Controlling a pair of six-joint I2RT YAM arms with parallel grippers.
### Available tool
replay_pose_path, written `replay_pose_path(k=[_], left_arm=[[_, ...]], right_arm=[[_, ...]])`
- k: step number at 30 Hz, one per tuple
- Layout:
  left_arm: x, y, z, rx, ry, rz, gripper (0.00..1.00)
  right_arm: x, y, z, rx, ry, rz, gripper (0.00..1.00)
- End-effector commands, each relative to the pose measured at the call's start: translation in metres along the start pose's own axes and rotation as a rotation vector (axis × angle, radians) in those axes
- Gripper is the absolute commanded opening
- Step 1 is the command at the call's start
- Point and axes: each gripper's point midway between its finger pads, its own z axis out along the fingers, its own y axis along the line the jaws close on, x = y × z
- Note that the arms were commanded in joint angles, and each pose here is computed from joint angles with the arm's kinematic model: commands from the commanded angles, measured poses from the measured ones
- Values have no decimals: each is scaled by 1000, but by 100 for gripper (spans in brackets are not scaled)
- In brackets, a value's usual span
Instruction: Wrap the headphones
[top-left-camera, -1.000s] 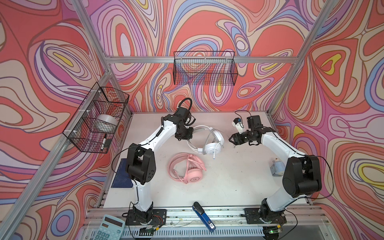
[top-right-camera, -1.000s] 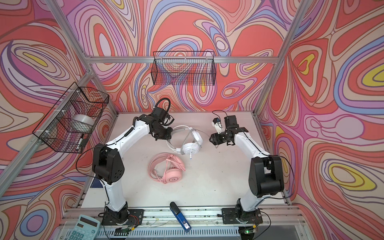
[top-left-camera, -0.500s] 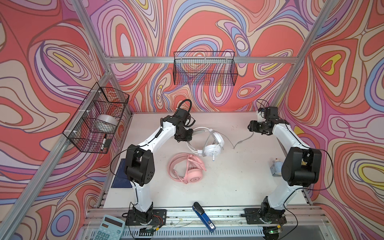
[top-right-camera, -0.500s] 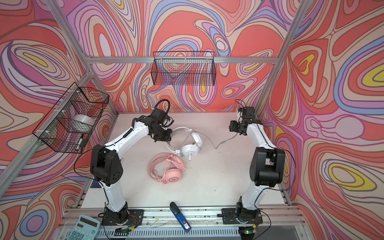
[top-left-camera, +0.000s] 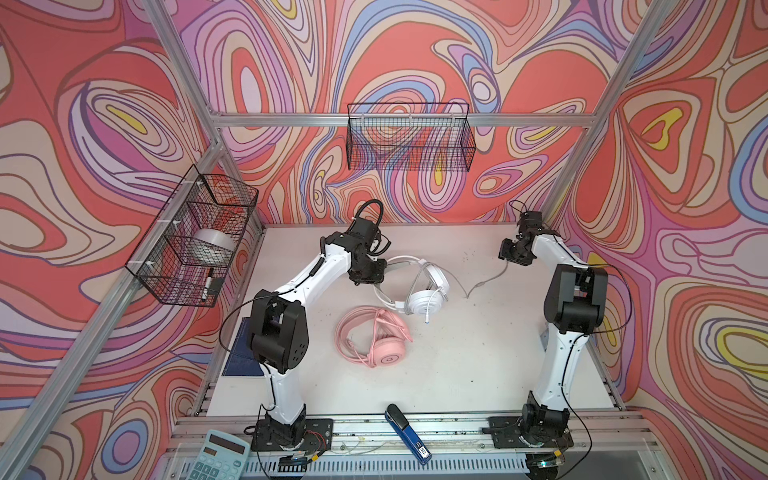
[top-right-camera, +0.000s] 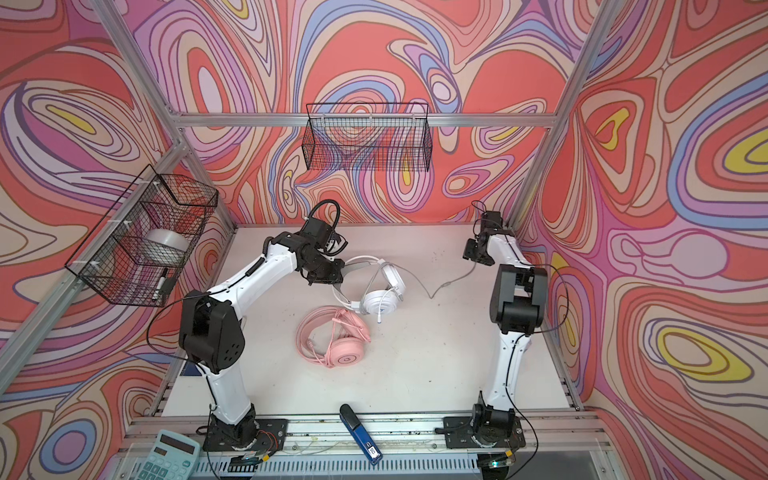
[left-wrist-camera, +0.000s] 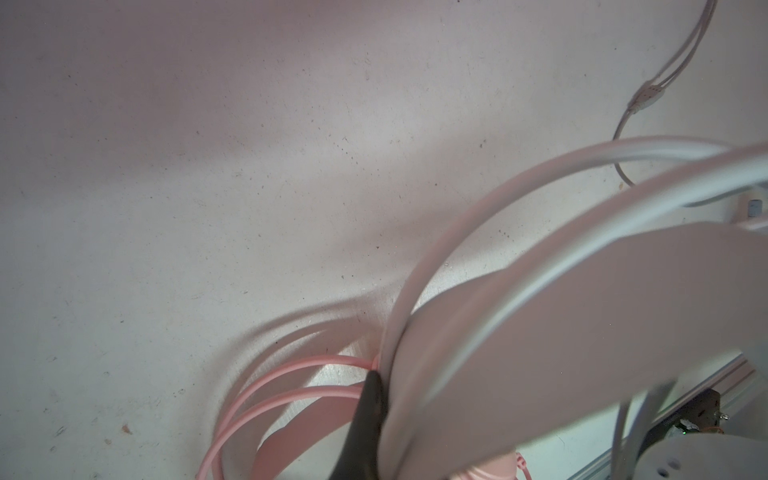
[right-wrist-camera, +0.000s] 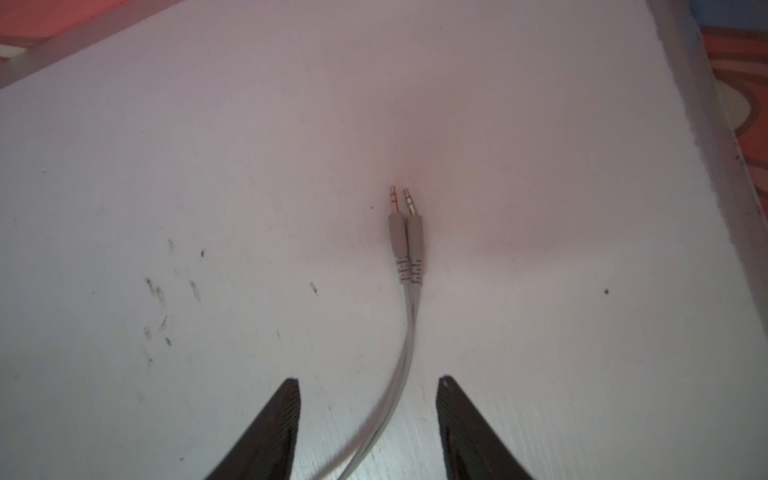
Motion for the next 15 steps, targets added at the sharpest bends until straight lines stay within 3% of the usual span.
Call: replay_pose_path(k=[1,15], left_arm=[[-4,-12,-19,63,-40,28,0],[-1,-11,-20,56,-31,33,0]], right_arm=[[-7,-10,13,38,-12,37,54],[-6,-18,62,67,47,30,48]])
